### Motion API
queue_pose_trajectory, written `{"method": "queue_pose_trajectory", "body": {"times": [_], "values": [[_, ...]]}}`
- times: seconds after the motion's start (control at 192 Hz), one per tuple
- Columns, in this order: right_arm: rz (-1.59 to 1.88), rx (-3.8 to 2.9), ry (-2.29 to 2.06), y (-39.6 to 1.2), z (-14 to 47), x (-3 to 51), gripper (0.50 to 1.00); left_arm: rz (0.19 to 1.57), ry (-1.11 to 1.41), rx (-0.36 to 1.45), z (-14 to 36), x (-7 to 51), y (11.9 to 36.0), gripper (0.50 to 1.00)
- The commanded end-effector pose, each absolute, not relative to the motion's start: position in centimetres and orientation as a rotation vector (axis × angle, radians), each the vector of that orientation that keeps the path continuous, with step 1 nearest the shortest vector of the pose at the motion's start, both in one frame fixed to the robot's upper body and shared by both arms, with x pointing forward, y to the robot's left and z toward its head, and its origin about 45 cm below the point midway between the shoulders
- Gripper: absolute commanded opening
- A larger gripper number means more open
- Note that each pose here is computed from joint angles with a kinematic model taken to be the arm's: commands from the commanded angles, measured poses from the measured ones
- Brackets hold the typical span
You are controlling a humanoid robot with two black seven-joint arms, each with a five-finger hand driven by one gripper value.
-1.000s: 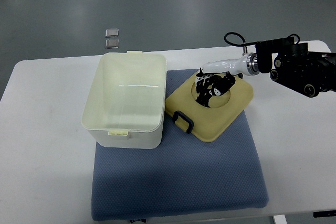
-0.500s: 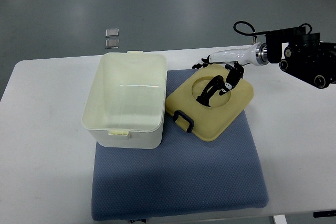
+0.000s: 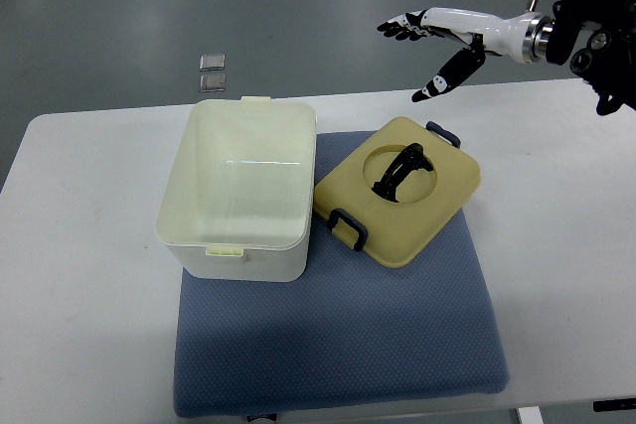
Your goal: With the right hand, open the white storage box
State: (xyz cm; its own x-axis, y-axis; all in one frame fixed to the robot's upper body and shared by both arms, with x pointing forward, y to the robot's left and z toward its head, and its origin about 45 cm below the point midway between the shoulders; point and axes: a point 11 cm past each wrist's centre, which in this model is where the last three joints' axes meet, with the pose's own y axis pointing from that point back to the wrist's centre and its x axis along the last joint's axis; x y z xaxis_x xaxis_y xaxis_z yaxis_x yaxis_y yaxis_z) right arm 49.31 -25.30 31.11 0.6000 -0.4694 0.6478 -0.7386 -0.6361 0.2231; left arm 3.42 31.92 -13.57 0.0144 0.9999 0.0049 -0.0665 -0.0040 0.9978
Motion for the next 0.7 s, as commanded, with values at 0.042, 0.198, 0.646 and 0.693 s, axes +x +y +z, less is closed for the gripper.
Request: {"method": "queue_pose_trajectory", "body": {"times": [0.042, 0.198, 0.646, 0.693], "values": [[0.522, 2.475, -1.325, -26.9, 30.2, 49.6, 0.919, 1.232, 1.147, 1.171, -13.6, 3.4, 31.9, 1.0], [0.208, 2.52, -1.65, -28.5, 27.2, 49.1, 0.919, 1.23, 1.147, 1.17, -13.6, 3.4, 31.9, 1.0], [-0.333, 2.525, -1.984, -30.2, 21.3, 46.8, 0.924, 1.231, 1.148, 1.169, -13.6, 3.4, 31.9, 1.0], [-0.331, 2.528, -1.99, -30.3, 21.4, 46.8, 0.924, 1.231, 1.148, 1.169, -13.6, 3.4, 31.9, 1.0]]}}
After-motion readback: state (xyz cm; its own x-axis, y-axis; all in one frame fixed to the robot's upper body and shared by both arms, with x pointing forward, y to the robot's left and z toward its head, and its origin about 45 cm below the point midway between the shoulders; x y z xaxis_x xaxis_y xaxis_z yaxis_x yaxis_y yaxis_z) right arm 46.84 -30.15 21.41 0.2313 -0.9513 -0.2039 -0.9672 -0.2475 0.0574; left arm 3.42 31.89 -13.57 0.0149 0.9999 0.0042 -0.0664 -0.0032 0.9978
